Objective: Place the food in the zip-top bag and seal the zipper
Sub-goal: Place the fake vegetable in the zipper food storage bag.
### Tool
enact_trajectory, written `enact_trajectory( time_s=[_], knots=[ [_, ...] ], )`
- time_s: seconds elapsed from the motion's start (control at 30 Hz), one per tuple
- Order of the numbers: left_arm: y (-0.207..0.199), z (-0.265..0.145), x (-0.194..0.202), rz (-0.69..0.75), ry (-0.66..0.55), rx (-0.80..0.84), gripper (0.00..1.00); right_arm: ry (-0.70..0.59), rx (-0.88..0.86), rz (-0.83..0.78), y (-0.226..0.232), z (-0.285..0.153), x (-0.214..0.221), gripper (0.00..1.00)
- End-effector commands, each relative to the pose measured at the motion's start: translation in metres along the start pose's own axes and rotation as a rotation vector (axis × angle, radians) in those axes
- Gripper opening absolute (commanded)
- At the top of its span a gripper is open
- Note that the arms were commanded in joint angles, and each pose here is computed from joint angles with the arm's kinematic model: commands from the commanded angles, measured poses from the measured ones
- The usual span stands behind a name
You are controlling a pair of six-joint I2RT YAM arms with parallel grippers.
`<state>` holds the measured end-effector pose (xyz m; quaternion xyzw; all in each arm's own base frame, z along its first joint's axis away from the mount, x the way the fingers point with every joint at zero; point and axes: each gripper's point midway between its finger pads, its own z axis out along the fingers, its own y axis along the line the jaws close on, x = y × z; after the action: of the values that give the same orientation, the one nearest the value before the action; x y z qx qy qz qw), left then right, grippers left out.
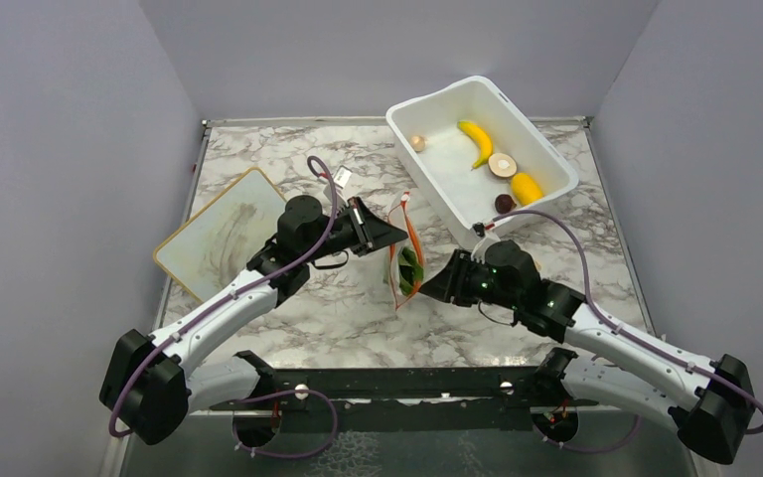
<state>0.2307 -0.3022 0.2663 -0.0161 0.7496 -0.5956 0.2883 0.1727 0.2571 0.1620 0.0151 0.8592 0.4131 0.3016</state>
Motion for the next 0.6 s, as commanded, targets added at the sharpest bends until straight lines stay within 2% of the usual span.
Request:
enact_trajectory(
  time_s=[0.0,0.23,0.57],
  knots=[
    [0.007,-0.001,-0.004,0.015,-0.035,-0.012,0.00,-0.032,-0.119,0.047,0.031,-0.002,-0.011,0.36],
    [0.011,-0.002,-0.002,0.014,-0.040,-0.021,0.00,-0.070,-0.117,0.031,0.038,-0.008,-0.023,0.31],
    [0.009,0.000,-0.004,0.011,-0.043,-0.011,0.00,-0.005,-0.117,0.038,0.039,0.017,-0.015,0.43]
  ],
)
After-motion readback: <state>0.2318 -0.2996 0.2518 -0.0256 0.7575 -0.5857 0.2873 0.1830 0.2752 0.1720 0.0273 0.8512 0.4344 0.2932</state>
